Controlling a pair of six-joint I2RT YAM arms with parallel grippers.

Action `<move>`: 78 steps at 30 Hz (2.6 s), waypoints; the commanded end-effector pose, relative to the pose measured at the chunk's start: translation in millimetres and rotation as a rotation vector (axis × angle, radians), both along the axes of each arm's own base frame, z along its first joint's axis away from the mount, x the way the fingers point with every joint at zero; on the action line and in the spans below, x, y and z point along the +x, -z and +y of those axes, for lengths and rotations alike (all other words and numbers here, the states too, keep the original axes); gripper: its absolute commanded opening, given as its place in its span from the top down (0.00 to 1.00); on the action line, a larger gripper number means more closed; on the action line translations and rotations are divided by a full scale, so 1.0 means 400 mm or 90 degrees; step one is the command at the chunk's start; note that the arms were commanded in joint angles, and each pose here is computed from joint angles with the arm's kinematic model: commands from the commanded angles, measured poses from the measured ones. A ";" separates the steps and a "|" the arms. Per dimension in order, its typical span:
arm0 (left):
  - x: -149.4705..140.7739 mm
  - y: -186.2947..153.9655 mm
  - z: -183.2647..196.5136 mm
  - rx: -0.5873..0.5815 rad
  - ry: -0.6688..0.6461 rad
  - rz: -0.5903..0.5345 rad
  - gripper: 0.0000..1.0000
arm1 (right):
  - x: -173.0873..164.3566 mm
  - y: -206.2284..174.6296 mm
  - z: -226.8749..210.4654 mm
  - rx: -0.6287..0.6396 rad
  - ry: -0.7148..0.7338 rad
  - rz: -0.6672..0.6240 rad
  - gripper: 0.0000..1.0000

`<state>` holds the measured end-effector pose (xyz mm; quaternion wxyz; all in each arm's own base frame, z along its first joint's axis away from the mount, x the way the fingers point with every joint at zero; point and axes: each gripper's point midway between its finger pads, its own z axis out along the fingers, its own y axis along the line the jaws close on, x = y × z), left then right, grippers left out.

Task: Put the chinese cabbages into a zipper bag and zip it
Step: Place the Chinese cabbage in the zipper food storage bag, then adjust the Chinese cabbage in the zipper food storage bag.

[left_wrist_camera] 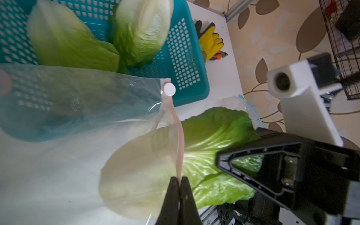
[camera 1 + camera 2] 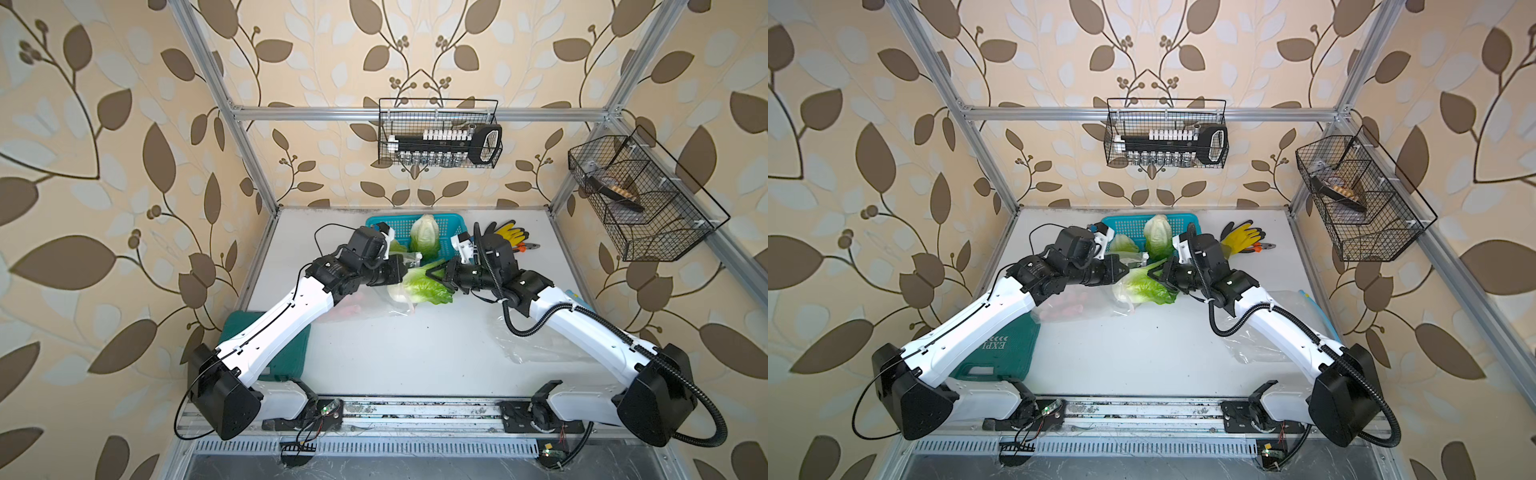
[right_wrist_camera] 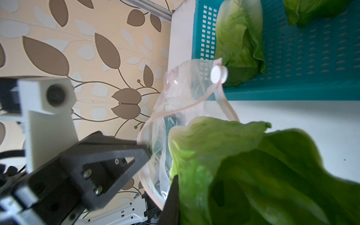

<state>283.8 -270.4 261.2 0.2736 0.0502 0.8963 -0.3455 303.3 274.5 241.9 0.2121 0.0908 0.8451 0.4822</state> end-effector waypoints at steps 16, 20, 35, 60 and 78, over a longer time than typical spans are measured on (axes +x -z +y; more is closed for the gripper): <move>-0.071 -0.077 -0.054 -0.095 0.059 -0.068 1.00 | 0.016 -0.037 0.109 0.262 0.077 0.154 1.00; -0.066 -0.102 -0.066 -0.124 0.070 -0.103 1.00 | 0.027 0.017 0.107 0.236 0.095 0.185 1.00; -0.085 -0.041 -0.047 -0.173 0.124 -0.147 1.00 | 0.039 -0.121 0.173 0.345 0.022 0.164 1.00; -0.002 -0.023 0.047 -0.212 0.034 -0.082 1.00 | -0.035 0.014 -0.106 -0.157 -0.018 0.019 0.36; -0.021 -0.059 0.081 -0.174 0.019 -0.079 1.00 | 0.014 0.179 0.055 -0.257 -0.114 0.031 0.99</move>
